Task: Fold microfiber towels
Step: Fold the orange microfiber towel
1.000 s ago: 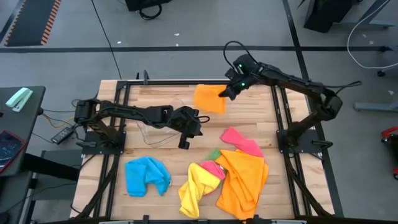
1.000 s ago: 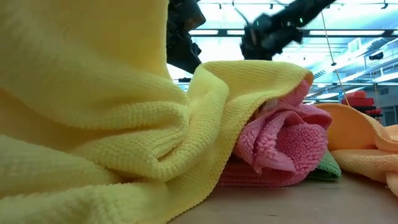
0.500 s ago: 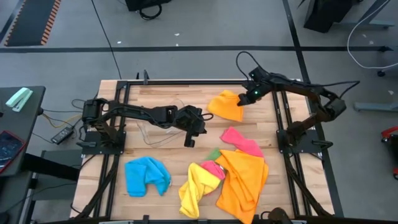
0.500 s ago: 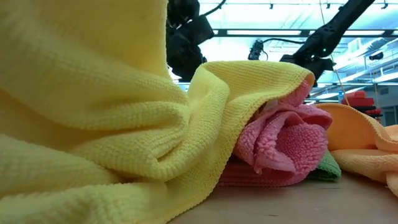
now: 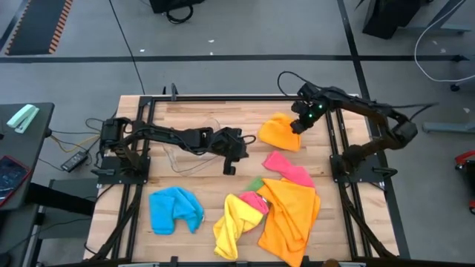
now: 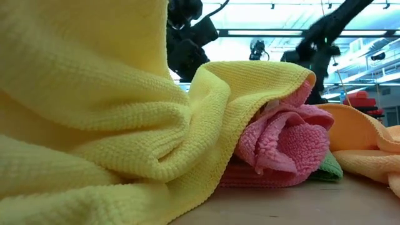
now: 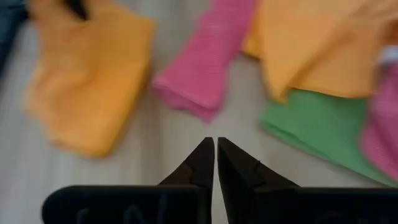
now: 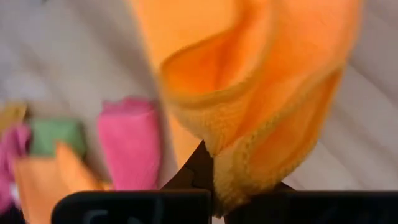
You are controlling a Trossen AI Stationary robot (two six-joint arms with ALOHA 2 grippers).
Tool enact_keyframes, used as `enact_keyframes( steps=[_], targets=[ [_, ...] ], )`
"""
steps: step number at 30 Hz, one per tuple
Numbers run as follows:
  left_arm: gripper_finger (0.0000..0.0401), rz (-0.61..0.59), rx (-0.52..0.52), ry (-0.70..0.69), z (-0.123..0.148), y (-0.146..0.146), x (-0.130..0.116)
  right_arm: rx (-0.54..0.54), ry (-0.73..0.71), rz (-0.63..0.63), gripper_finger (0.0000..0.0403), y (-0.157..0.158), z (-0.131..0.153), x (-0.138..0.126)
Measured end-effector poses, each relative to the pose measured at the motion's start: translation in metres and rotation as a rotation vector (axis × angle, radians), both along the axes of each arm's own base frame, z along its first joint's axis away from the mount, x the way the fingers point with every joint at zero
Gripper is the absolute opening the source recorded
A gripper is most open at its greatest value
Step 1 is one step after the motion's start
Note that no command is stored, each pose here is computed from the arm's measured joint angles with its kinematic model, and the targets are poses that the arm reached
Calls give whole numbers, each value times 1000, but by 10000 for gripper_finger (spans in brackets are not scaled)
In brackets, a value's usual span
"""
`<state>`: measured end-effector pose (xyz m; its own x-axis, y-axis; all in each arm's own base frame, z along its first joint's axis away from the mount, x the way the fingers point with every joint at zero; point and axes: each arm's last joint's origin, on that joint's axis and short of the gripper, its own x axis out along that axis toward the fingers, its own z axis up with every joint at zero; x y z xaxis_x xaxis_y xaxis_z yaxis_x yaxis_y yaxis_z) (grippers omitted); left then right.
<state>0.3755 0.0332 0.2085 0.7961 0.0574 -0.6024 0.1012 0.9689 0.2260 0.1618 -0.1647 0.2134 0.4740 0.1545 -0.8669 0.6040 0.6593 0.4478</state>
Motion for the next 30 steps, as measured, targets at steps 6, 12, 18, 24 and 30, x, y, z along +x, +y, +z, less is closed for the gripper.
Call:
enact_keyframes(
  steps=[6,12,18,24,30],
  targets=[
    [84,67,38,-174,12,17,9,-297,16,250,10,46,66,21],
    [171,17,104,-376,40,13,24,-347,-85,280,10,83,108,42],
    [201,-3,103,-437,54,6,39,-381,-51,401,9,115,106,65],
    [190,-38,44,-400,44,5,42,-370,-18,478,9,133,93,83],
    [173,-38,10,-371,34,3,46,-373,-45,473,9,136,92,90]
  ],
)
